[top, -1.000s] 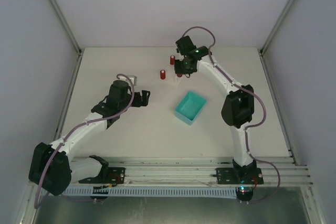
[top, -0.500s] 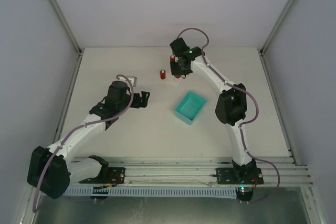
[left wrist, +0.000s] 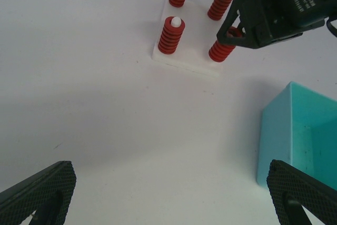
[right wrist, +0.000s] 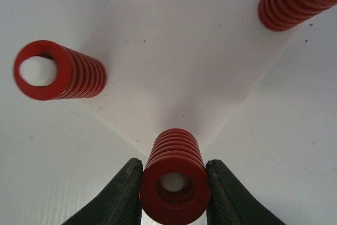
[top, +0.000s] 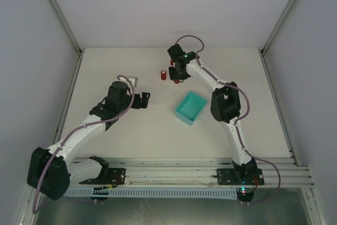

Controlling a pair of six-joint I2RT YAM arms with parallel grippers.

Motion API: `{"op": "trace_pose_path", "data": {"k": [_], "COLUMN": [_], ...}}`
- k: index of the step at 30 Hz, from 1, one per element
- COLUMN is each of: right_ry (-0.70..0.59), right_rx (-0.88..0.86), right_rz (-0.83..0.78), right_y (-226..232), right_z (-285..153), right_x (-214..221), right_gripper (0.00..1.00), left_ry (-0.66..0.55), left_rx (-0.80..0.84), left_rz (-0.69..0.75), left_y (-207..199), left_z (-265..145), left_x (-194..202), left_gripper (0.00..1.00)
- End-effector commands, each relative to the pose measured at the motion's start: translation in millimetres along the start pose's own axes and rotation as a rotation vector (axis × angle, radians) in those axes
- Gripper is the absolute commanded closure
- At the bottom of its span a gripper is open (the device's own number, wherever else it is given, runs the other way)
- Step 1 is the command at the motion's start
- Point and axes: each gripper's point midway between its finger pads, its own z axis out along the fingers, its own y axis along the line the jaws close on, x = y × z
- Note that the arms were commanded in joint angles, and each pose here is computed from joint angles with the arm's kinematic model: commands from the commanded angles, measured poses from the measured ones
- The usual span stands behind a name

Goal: Install the large spring

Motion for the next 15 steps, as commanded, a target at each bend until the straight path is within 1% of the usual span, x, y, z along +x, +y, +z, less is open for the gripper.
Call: {"op": "trace_pose_path", "data": {"k": [1,5,7,12,15], "right_ry": [0.0,0.019,0.021,0.011,-0.002], "right_rx": [-0.007,-0.005,-0.002,-0.006,-0.011], "right_rz": [0.005,0.012,0.012,0.022,0.035], "right_y": [3.0,2.4,1.5,-2.2,-5.9], "right_z": [-3.2,-1.7,-3.6,-16.2,-31.6], "right_x": [-1.8,3.0,3.5,0.2,-1.8], "right_gripper": [0.89,0.7,0.62,0.51,0.48], "left_ry": [0.007,0.006,0.004,-0.004,-0.015], "left_rx": [-0.005,-0.003,-0.001,0.001,0.001], "left_rz": [0.016,0.012,0.011,0.008,0.008], "left_y": [-0.1,-0.4,-0.8,-1.2,-1.5], "left_z": [-1.8,-0.4,0.3,1.8,2.2], "left_x": [0.5,0.0,-0.4,-1.9,-5.1], "left_gripper": [0.01,0.01,0.01,0.01,0.01]}}
